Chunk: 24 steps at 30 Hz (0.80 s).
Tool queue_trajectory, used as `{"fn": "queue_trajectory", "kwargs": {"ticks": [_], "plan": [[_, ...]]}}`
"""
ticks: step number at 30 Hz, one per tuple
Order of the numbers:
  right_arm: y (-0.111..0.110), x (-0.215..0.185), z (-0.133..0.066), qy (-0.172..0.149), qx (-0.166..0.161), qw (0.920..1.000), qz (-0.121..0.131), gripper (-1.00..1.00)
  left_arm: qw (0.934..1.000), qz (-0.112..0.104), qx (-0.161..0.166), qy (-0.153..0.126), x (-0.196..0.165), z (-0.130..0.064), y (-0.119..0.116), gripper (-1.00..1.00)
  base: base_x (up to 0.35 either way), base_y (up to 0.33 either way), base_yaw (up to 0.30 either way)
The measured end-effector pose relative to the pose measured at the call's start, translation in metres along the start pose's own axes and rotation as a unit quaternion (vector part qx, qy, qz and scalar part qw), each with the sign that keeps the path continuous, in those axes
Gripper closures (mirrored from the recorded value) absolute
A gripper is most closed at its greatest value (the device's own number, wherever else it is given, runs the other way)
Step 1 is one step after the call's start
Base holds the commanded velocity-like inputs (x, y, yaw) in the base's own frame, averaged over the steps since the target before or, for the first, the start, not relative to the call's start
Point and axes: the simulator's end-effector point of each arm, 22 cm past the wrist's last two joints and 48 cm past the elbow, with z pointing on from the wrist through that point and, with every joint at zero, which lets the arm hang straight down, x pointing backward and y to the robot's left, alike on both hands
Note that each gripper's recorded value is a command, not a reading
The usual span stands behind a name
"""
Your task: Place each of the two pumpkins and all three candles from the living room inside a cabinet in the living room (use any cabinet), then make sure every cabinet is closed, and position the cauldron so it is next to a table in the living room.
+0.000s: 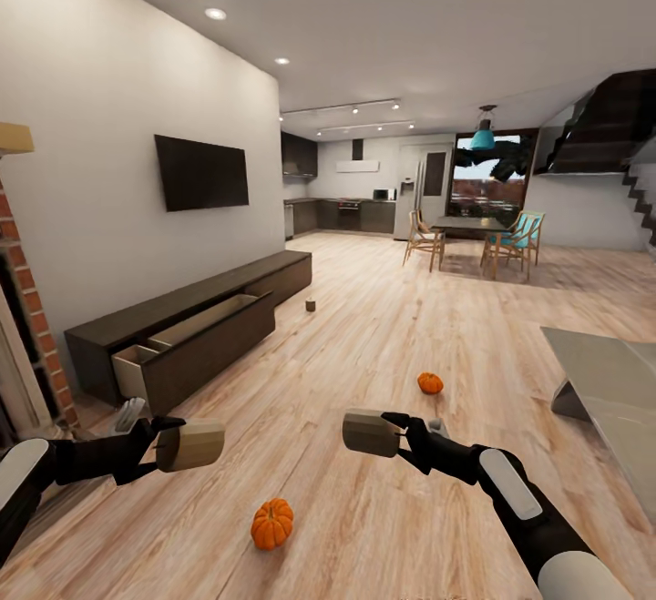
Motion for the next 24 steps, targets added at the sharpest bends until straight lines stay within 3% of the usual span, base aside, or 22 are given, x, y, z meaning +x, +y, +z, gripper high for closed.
{"fn": "queue_trajectory", "kwargs": {"ticks": [24], "plan": [[0.0051, -0.0005, -0.002, -0.002, -0.002, 1.0, -0.006, 1.0, 1.0, 0.004, 0.001, -0.003, -0.0006, -0.0036, -0.0028, 1.0, 0.0, 0.0, -0.272]]}}
